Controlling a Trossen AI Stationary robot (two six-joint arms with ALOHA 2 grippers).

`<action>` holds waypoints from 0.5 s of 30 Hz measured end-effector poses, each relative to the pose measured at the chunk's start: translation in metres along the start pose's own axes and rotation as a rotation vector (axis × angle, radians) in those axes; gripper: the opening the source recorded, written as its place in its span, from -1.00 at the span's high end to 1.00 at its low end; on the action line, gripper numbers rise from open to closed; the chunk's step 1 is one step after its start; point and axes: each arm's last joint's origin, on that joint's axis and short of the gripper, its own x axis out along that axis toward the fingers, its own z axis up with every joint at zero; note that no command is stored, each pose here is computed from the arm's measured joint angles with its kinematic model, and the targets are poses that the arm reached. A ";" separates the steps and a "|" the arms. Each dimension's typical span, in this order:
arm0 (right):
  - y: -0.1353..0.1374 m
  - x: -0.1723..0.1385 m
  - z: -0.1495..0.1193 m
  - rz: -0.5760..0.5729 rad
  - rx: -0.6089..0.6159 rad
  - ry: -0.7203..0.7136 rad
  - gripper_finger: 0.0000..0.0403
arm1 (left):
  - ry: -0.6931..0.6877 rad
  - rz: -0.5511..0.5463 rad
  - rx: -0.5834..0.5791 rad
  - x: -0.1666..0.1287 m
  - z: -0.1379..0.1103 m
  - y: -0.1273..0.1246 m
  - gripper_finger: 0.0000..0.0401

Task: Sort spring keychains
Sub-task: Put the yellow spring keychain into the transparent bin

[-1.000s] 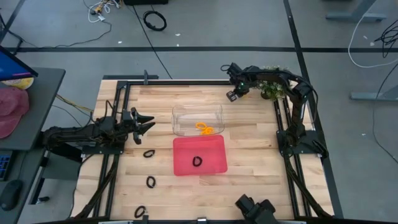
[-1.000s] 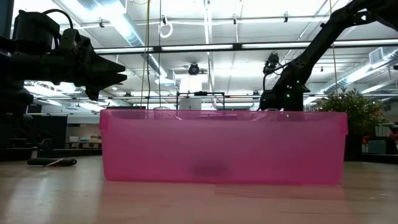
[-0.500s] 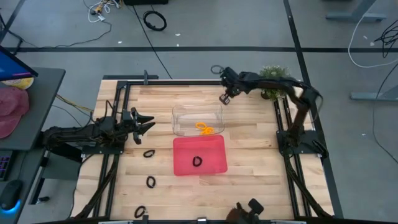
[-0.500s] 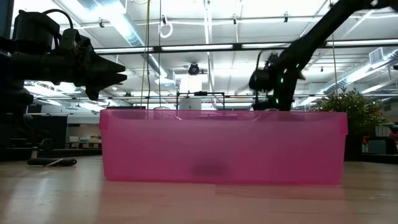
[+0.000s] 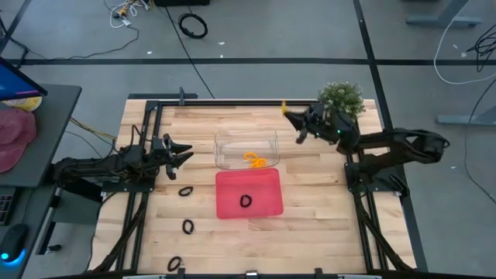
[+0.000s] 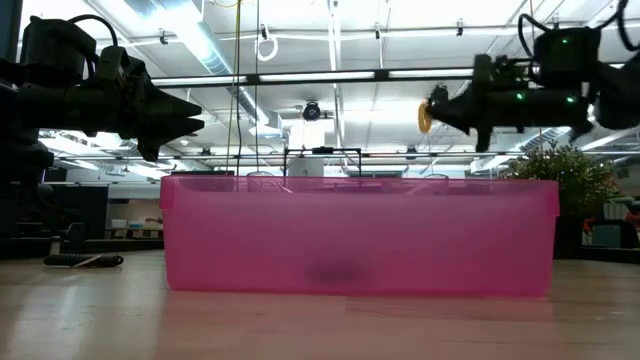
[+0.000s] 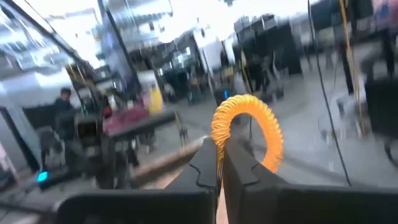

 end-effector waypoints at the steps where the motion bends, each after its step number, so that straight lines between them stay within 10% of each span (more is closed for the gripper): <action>1: 0.002 -0.005 -0.006 0.002 0.007 0.028 1.00 | 0.001 0.000 0.000 0.000 0.000 0.000 0.23; 15: 0.032 -0.011 -0.016 0.104 -0.029 0.027 1.00 | 0.000 0.000 0.000 0.000 0.000 0.000 0.23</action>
